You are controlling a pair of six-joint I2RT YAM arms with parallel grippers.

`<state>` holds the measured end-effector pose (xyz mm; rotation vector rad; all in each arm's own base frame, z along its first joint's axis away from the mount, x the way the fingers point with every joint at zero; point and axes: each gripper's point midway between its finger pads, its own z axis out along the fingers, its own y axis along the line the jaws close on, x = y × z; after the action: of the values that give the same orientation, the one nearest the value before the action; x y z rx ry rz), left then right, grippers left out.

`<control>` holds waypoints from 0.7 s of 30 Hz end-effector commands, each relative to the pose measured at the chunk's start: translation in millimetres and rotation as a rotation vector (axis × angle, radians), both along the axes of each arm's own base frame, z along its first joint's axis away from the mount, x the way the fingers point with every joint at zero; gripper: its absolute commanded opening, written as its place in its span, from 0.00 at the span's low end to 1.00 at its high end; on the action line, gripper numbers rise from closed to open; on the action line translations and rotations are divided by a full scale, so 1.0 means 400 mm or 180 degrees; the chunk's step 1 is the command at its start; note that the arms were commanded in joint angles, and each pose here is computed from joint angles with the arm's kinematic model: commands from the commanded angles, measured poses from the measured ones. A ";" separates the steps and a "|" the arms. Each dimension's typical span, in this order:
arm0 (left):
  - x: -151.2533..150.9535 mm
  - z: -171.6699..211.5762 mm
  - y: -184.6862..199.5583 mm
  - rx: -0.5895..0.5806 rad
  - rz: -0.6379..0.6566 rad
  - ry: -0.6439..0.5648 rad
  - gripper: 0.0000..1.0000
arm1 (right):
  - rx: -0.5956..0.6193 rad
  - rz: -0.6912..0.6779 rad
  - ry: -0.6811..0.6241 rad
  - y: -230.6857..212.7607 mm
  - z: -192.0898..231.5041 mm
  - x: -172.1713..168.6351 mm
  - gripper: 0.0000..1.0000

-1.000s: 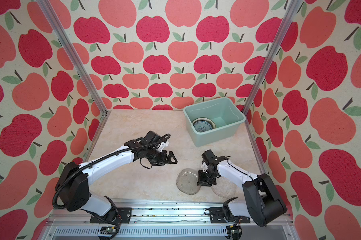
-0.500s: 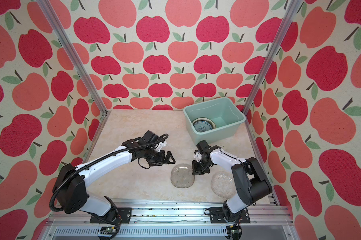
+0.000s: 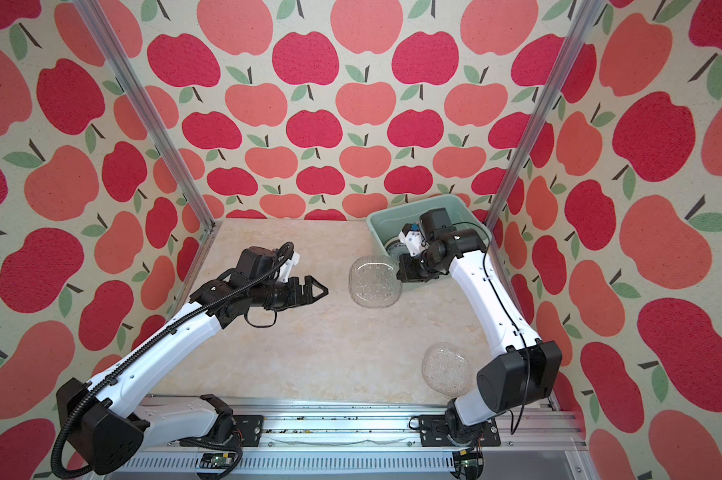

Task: Place the plates into the plastic bin on the countertop
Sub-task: 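Lift the clear glass plate with right gripper and carry it toward the bin, then lower the clear glass plate into the bin against the stacked plates with right gripper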

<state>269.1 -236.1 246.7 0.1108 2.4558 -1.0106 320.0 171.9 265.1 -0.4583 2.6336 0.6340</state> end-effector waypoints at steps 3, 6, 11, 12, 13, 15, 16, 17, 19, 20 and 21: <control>0.035 0.084 0.023 -0.0111 0.0147 -0.0303 0.99 | 0.0028 -0.0087 0.0028 -0.078 0.053 0.100 0.00; 0.041 0.089 0.024 -0.0087 0.0128 -0.0312 0.99 | 0.0163 -0.0287 -0.0086 -0.115 0.083 0.185 0.00; 0.061 0.096 0.010 -0.0065 0.0076 -0.0296 0.99 | 0.0261 -0.0545 -0.0116 -0.164 0.072 0.309 0.00; 0.068 0.095 0.005 -0.0055 0.0061 -0.0293 0.99 | 0.0281 -0.0600 -0.0094 -0.175 0.062 0.332 0.00; 0.076 0.099 0.002 -0.0041 0.0059 -0.0303 0.99 | 0.0287 -0.0631 -0.0073 -0.180 0.050 0.351 0.00; 0.094 0.103 -0.001 0.0005 0.0063 -0.0308 0.99 | 0.0270 -0.0657 -0.0039 -0.187 0.022 0.383 0.00; 0.104 0.107 -0.005 0.0028 0.0058 -0.0319 0.99 | 0.0244 -0.0667 -0.0012 -0.190 0.003 0.397 0.00; 0.111 0.109 -0.009 0.0043 0.0048 -0.0327 0.99 | 0.0222 -0.0677 0.0000 -0.194 -0.010 0.408 0.00; 0.132 0.118 -0.020 0.0065 0.0032 -0.0352 0.99 | 0.0152 -0.0689 0.0035 -0.202 -0.046 0.433 0.00; 0.141 0.116 -0.024 0.0074 0.0027 -0.0342 0.99 | 0.0107 -0.0697 0.0042 -0.207 -0.061 0.442 0.00; 0.151 0.111 -0.030 0.0086 0.0021 -0.0324 0.99 | 0.0074 -0.0688 0.0043 -0.209 -0.076 0.453 0.00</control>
<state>321.3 -248.7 287.8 0.1319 2.3761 -0.9848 496.8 90.7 239.4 -0.1529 2.6262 0.6202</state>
